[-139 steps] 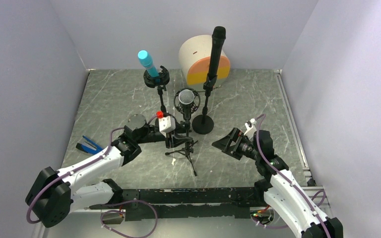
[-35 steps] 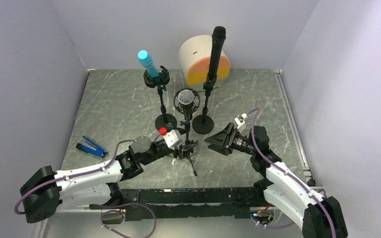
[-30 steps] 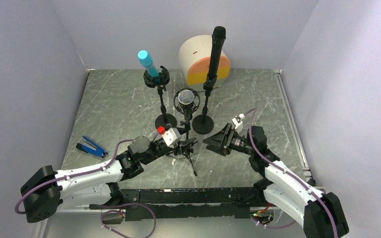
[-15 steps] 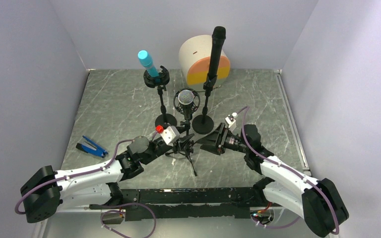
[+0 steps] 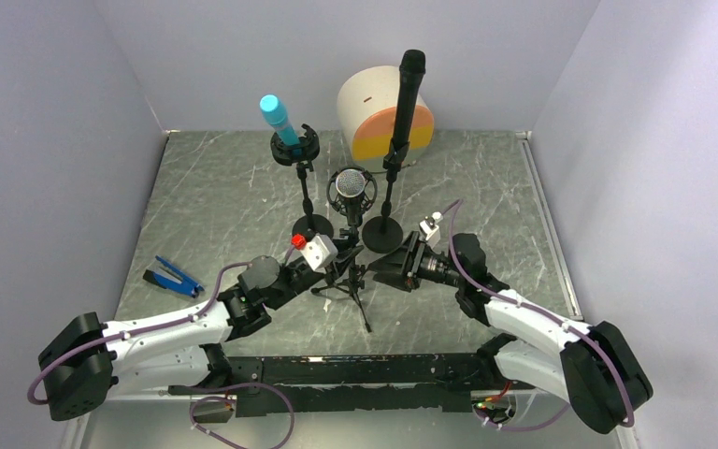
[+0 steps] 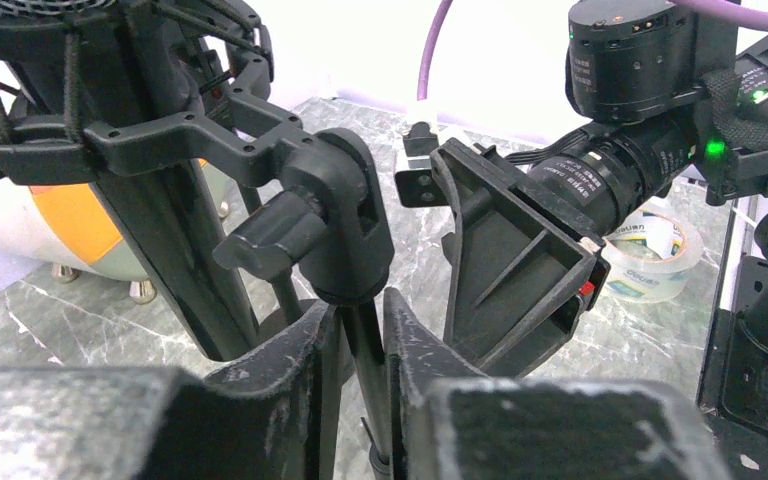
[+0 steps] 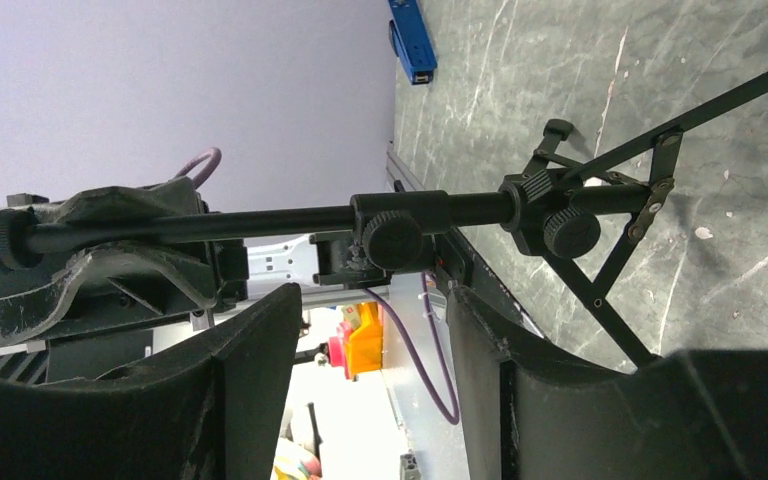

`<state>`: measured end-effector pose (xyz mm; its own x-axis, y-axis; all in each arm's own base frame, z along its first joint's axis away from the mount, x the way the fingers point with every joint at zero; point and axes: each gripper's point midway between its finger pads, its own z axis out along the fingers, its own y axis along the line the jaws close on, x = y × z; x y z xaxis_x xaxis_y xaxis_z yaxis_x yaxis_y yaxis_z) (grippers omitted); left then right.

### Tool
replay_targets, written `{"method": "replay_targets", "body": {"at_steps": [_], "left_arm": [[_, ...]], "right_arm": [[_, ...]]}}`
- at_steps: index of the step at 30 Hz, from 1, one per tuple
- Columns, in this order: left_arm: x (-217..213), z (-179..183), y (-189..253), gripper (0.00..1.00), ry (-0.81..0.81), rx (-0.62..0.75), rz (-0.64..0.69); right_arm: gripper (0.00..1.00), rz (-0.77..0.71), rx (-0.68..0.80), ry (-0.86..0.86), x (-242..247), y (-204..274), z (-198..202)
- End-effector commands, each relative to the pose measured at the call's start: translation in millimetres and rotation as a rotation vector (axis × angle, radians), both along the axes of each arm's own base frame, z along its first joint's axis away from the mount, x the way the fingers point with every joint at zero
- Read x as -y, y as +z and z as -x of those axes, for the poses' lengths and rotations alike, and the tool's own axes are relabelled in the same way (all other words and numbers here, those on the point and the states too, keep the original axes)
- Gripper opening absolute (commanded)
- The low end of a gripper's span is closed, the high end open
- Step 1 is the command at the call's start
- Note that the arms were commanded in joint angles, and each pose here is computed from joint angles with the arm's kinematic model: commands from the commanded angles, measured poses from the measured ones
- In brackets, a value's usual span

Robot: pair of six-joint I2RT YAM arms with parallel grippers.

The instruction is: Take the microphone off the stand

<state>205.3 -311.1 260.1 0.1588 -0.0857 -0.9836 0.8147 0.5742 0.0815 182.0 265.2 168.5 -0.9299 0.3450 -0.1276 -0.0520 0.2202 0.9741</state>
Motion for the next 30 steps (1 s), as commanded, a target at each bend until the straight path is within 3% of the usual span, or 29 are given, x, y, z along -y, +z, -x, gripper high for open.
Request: {"method": "replay_targets", "body": {"at_steps": [1, 5, 13, 30], "left_arm": [[0, 1, 37, 0.19, -0.004, 0.052, 0.086], [6, 2, 31, 0.03, -0.026, 0.034, 0.064], [6, 5, 24, 0.03, -0.043, 0.017, 0.059], [-12, 7, 12, 0.03, -0.037, -0.028, 0.185]], "right_arm": [[0.58, -0.062, 0.094, -0.001, -7, 31, -9], [0.57, -0.079, 0.099, 0.003, -9, 35, -10], [0.51, -0.105, 0.080, 0.029, -17, 33, -11], [0.44, -0.093, 0.029, 0.084, -31, 18, -16]]}}
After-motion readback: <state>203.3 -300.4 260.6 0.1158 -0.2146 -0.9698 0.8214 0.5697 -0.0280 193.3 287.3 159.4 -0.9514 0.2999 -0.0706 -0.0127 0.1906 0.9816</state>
